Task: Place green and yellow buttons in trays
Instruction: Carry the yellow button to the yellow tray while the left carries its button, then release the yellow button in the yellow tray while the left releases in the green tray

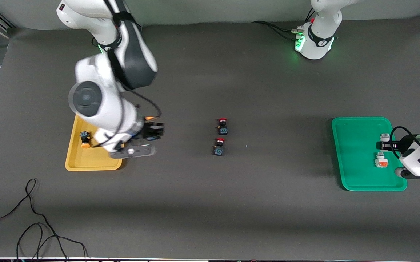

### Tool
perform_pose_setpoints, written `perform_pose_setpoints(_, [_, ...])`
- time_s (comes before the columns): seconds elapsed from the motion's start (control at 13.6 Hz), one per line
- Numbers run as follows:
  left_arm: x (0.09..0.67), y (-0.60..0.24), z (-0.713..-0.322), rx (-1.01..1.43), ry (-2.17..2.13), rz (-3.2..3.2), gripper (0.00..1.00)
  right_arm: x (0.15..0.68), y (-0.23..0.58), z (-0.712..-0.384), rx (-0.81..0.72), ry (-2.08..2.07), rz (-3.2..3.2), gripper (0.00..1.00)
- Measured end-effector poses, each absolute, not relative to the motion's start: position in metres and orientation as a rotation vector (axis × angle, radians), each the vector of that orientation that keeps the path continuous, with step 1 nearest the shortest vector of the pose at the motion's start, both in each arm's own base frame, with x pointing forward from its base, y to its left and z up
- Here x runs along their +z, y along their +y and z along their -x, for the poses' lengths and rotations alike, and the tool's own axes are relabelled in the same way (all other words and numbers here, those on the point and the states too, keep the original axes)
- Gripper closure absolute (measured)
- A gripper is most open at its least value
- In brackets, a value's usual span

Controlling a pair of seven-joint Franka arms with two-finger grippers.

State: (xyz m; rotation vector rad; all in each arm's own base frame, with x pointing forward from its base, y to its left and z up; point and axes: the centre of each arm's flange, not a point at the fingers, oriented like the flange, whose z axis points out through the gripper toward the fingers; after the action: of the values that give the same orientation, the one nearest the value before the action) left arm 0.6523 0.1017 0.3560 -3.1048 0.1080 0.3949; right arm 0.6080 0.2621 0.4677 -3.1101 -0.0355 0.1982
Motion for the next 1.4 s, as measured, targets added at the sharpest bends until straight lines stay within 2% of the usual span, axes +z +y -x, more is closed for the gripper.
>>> perform_pose_setpoints(0.44, [0.257, 0.109, -0.632, 0.207, 0.133, 3.128, 0.59, 0.459, 0.087, -0.6, 0.3, -0.022, 3.11, 0.59])
perform_pose_setpoints(0.66, [0.226, 0.107, -0.619, 0.156, 0.137, 3.141, 0.59, 0.396, 0.034, -0.588, 0.258, -0.021, 3.106, 0.59])
perform_pose_setpoints(0.96, [0.198, 0.1, -0.607, 0.089, 0.15, 3.153, 0.59, 0.287, 0.01, -0.548, 0.194, -0.025, 3.058, 0.59])
perform_pose_setpoints(1.25, [0.192, 0.099, -0.604, 0.072, 0.176, 3.152, 0.59, 0.231, 0.01, -0.54, 0.206, -0.062, 3.04, 0.59])
perform_pose_setpoints(1.4, [0.195, 0.1, -0.606, 0.057, 0.205, 3.147, 0.43, 0.219, 0.011, -0.541, 0.221, -0.067, 3.06, 0.59])
